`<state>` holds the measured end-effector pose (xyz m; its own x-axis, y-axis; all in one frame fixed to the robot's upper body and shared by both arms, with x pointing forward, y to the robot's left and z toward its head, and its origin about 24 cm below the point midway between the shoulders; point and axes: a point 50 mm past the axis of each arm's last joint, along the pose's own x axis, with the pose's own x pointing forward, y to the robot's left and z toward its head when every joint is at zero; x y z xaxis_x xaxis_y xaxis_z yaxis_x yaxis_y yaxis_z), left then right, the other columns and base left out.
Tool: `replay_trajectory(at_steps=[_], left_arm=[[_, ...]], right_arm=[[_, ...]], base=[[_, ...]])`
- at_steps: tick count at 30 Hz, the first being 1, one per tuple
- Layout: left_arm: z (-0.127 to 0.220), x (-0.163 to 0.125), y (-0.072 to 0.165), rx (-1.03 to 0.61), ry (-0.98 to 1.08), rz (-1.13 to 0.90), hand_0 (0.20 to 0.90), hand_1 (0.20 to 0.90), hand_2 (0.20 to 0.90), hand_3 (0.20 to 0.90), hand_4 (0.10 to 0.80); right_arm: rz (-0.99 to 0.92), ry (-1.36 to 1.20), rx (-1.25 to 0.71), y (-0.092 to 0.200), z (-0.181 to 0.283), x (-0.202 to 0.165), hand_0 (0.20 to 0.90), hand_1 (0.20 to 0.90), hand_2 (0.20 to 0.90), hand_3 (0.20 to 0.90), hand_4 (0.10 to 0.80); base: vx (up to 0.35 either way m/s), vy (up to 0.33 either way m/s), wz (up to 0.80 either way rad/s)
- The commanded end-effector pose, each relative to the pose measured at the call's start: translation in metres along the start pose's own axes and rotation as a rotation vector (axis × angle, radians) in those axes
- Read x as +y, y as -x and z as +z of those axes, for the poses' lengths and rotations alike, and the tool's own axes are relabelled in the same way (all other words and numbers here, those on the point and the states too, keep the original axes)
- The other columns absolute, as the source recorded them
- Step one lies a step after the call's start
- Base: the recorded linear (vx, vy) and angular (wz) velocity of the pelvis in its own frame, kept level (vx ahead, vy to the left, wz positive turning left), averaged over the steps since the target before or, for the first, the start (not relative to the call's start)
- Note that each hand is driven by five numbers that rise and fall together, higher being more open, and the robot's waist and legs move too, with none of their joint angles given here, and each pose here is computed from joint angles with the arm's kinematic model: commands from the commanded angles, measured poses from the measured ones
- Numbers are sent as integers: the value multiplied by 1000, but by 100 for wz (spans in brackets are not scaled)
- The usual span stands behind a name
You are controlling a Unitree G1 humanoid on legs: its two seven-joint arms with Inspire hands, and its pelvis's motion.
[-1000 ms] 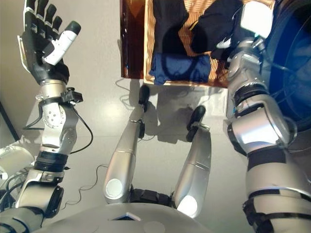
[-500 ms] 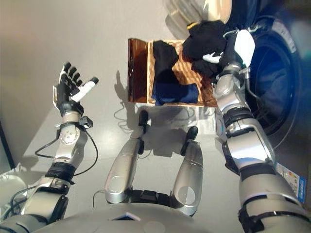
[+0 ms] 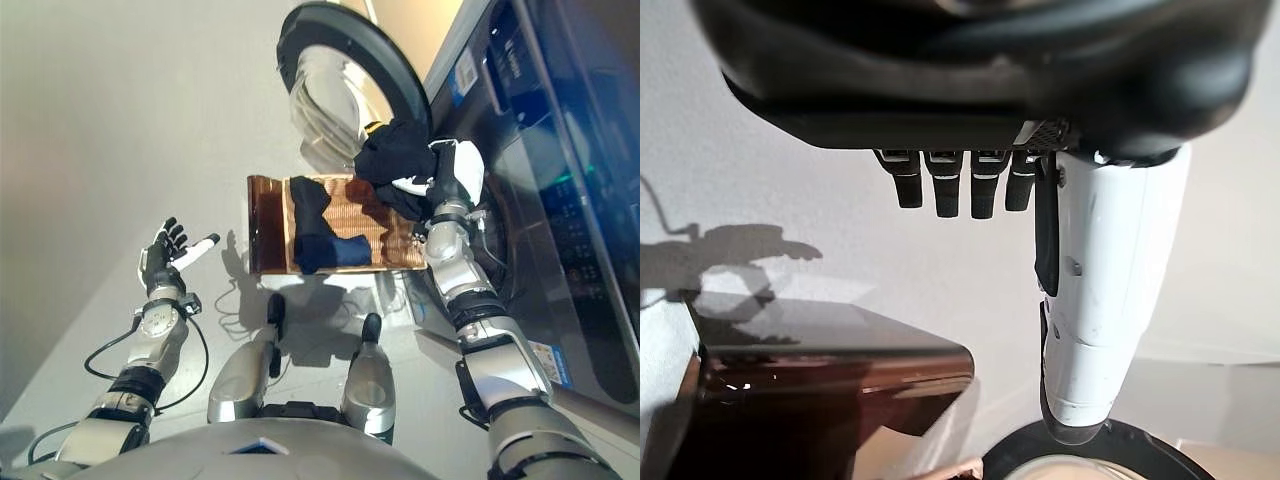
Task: Pick up the clothes and place them into the washing machine
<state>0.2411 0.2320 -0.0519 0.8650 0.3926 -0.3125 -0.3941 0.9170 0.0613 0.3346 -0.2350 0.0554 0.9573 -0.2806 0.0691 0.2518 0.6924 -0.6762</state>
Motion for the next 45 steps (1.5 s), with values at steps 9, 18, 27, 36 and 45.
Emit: replay_trajectory(at_steps=[9, 18, 27, 36, 45], left_arm=[[13, -34, 7, -44, 255, -207, 900, 900, 900, 900, 800], [47, -68, 13, -143, 364, -405, 900, 900, 900, 900, 800], [95, -71, 15, -423, 86, -488, 900, 900, 900, 900, 800], [130, -84, 24, -590, 52, -569, 900, 900, 900, 900, 800], [134, -92, 25, -607, 7, -589, 900, 900, 900, 900, 800]], right_arm=[[24, -213, -209, 14, 32, -1, 200, 200, 200, 200, 300], [170, -587, -190, 35, 47, 33, 200, 200, 200, 200, 300], [236, -1012, -190, 46, 65, 45, 200, 200, 200, 200, 300], [280, -1209, -215, 48, 84, 51, 200, 200, 200, 200, 300], [236, -1213, -213, 49, 75, 41, 200, 200, 200, 200, 300]], base=[[70, -8, -4], [28, -9, -6], [11, 3, -1], [19, 2, -2], [7, -7, 2]])
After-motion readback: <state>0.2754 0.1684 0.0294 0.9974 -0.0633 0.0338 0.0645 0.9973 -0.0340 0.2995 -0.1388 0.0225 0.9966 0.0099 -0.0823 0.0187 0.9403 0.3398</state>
